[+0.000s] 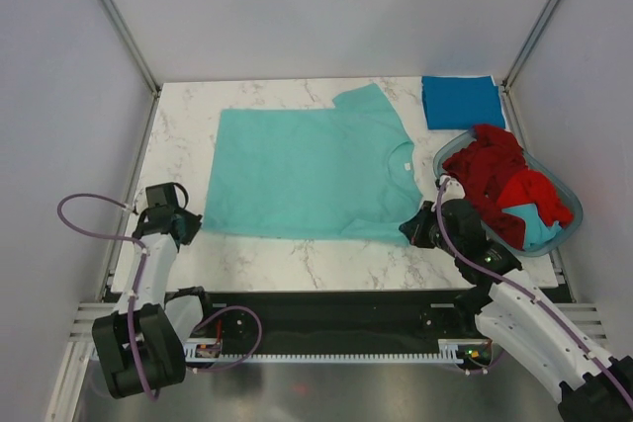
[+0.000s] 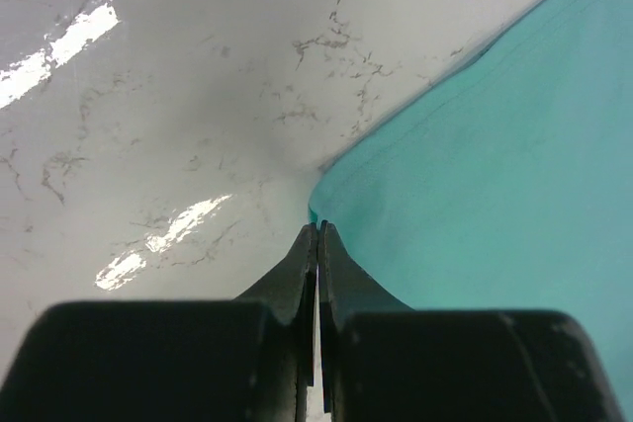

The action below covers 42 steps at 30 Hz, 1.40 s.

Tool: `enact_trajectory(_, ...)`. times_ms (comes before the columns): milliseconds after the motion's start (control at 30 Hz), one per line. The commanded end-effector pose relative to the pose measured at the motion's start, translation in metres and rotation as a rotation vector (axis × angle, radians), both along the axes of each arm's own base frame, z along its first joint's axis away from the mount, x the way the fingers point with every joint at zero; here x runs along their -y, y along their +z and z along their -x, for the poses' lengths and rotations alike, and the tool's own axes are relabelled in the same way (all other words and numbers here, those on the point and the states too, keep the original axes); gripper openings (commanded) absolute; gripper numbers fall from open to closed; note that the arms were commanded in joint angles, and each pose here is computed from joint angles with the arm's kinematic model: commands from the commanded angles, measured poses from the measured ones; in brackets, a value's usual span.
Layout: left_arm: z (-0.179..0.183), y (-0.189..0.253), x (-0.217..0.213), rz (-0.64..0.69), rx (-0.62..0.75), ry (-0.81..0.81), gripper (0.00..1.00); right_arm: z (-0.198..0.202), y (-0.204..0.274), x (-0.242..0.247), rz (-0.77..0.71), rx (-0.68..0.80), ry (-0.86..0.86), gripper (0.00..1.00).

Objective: Fold and stack the t-shirts
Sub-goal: Fold the tshirt

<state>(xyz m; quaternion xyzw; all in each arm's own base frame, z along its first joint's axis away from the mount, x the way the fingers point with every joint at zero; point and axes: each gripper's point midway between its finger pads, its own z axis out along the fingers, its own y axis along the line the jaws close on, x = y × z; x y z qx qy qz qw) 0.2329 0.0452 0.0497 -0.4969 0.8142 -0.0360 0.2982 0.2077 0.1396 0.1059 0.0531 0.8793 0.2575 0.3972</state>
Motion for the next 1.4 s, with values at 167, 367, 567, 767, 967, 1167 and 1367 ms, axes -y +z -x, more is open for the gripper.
enact_trajectory(167,-0.027,0.04,-0.021,-0.067,0.11,0.083,0.02,-0.022,0.045,0.0,0.008,0.126,-0.039,0.0)
enact_trajectory(367,-0.049,0.048,-0.008,0.013,0.104,0.009,0.02,-0.051,0.064,-0.001,0.116,0.198,-0.015,0.0)
enact_trajectory(567,-0.088,0.064,-0.007,0.023,0.112,-0.067,0.02,-0.075,0.078,0.001,0.205,0.271,-0.014,0.0)
enact_trajectory(767,-0.112,0.048,-0.008,0.031,0.052,-0.118,0.02,-0.096,0.086,0.002,0.299,0.306,-0.009,0.0)
enact_trajectory(967,-0.135,0.048,-0.011,0.023,0.05,-0.143,0.02,-0.116,0.088,0.01,0.399,0.33,-0.035,0.0)
enact_trajectory(1167,-0.147,0.035,-0.004,0.028,0.013,-0.178,0.02,-0.128,0.078,0.008,0.439,0.327,-0.034,0.0)
enact_trajectory(1367,-0.161,0.032,-0.002,0.017,0.003,-0.2,0.02,-0.139,0.08,0.011,0.497,0.345,-0.035,0.0)
